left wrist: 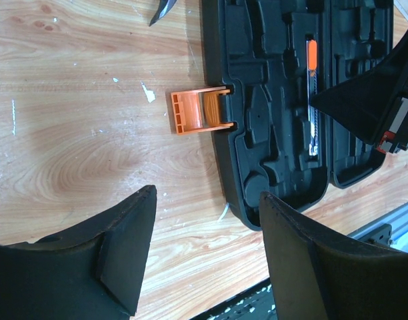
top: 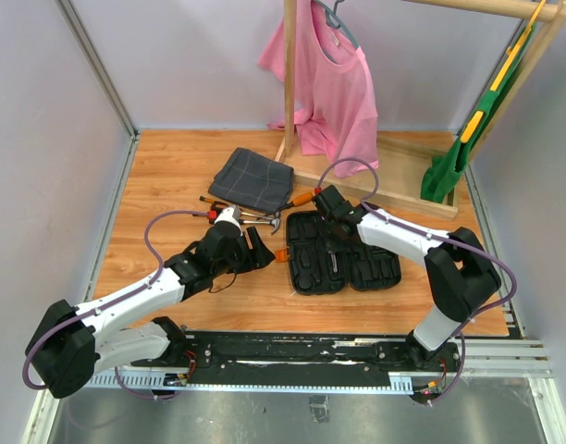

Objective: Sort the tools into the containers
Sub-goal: Place the utility knife in the storage box.

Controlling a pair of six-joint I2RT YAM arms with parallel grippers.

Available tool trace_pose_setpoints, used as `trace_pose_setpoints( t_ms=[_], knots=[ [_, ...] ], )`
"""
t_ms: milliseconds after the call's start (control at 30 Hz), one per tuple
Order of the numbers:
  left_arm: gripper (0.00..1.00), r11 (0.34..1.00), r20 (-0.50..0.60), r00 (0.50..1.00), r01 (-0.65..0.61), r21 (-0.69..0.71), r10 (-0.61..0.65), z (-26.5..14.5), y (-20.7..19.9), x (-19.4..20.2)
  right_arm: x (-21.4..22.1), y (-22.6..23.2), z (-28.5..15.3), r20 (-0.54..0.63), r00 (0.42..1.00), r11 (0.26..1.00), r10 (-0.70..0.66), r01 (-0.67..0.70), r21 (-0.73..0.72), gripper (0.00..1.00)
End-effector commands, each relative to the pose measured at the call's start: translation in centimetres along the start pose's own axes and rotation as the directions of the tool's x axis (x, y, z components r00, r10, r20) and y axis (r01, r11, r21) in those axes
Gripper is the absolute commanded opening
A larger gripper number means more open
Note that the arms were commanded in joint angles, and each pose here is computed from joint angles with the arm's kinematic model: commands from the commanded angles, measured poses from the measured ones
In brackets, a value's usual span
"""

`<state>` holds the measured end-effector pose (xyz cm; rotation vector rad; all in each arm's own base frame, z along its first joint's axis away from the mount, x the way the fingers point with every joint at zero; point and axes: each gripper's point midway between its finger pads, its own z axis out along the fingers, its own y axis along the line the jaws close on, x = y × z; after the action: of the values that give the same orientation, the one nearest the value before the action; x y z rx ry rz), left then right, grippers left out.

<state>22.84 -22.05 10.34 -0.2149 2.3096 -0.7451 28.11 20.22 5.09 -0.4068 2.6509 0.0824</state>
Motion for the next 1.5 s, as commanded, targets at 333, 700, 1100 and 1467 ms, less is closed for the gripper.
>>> trace_pose_setpoints(
  t_ms=[333, 700, 1100, 1467],
  knots=[
    [0.67, 1.000, 0.011, 1.000, 0.008, 0.023, -0.008, 0.2, -0.6, -0.5, 1.0, -1.2, 0.6, -0.039, 0.999, 0.999, -0.004, 0.006, 0.048, 0.09],
    [0.66, 1.000, 0.009, 1.000, 0.011, 0.024, -0.011, 0.2, -0.6, -0.4, 3.1, -0.8, 1.6, -0.098, 0.995, 1.000, 0.004, -0.003, 0.019, 0.09],
    [0.66, 1.000, 0.009, 1.000, 0.008, 0.028, -0.009, 0.3, -0.9, -0.6, 6.5, -0.9, 2.7, -0.170, 0.985, 1.000, 0.021, -0.023, -0.009, 0.08],
    [0.66, 1.000, -0.003, 1.000, 0.005, 0.028, -0.004, 0.6, -0.9, -0.4, 6.9, -1.3, 2.5, -0.154, 0.987, 0.998, 0.054, -0.058, -0.023, 0.06]
  ],
)
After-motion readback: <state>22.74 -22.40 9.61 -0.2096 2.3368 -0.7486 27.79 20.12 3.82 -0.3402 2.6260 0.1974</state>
